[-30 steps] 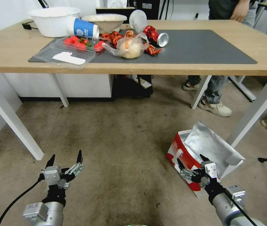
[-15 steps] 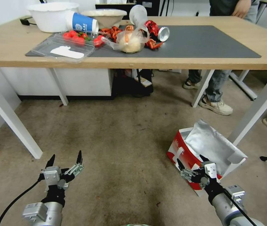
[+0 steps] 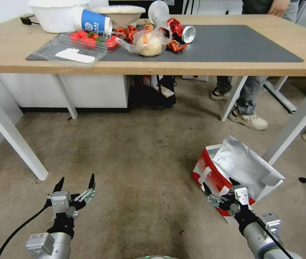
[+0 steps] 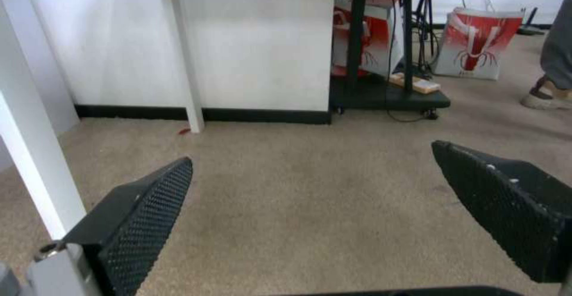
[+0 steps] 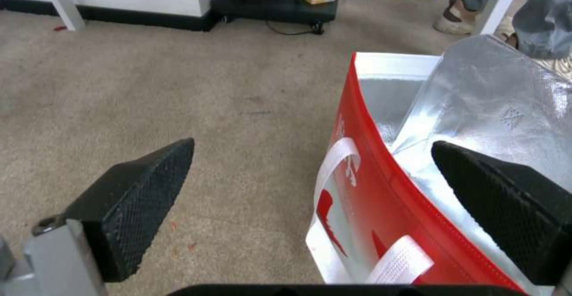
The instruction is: Pick up the food delivery bag from the floor and place it on the table.
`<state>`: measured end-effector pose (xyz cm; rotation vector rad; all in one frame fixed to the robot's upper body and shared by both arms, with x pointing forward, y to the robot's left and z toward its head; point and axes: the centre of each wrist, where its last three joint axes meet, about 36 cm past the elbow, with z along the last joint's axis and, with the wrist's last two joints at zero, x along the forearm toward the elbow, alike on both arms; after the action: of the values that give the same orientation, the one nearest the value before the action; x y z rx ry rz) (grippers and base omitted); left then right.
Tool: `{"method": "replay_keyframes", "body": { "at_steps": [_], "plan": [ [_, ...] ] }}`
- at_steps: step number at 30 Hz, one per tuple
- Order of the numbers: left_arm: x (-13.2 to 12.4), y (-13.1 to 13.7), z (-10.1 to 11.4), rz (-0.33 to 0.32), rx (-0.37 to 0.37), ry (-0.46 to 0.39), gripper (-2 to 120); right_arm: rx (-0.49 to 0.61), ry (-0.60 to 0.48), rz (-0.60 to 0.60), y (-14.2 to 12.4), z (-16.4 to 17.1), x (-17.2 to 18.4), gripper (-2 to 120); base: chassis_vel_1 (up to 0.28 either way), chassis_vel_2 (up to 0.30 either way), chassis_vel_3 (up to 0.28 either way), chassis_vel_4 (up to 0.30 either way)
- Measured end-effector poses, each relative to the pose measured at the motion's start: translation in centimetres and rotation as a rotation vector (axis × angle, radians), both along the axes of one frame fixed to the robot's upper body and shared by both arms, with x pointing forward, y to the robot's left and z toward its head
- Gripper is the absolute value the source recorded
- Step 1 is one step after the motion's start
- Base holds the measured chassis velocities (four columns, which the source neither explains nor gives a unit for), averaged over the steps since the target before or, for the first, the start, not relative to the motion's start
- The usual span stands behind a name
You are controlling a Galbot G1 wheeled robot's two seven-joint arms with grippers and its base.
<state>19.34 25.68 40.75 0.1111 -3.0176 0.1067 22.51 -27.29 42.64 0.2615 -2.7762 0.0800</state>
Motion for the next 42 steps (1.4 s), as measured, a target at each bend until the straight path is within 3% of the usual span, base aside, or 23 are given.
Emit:
{"method": "replay_keyframes", "body": {
  "at_steps": [13, 22, 29, 35, 42],
  "plan": [
    [0.4, 0.8, 0.0, -0.019, -0.025, -0.042, 100, -0.029, -0.041, 0.036, -0.9, 0.9, 1.1, 100, 0.0, 0.0, 0.0, 0.0],
    [0.2, 1.2, 0.0, -0.028, -0.023, -0.034, 100, -0.087, -0.12, 0.091, -5.5, 1.5, 6.0, 100, 0.0, 0.0, 0.0, 0.0],
    [0.4, 1.1, -0.4, -0.044, -0.034, -0.029, 100, -0.14, -0.173, 0.155, -10.6, 1.1, 11.3, 100, 0.0, 0.0, 0.0, 0.0],
    [0.7, 1.1, -0.5, -0.054, -0.038, -0.025, 100, -0.145, -0.185, 0.174, -11.7, 0.7, 11.8, 100, 0.0, 0.0, 0.0, 0.0],
    [0.7, 1.6, -0.8, -0.055, -0.05, -0.015, 100, -0.206, -0.19, 0.237, -17.2, -1.6, 16.0, 100, 0.0, 0.0, 0.0, 0.0]
  ]
}}
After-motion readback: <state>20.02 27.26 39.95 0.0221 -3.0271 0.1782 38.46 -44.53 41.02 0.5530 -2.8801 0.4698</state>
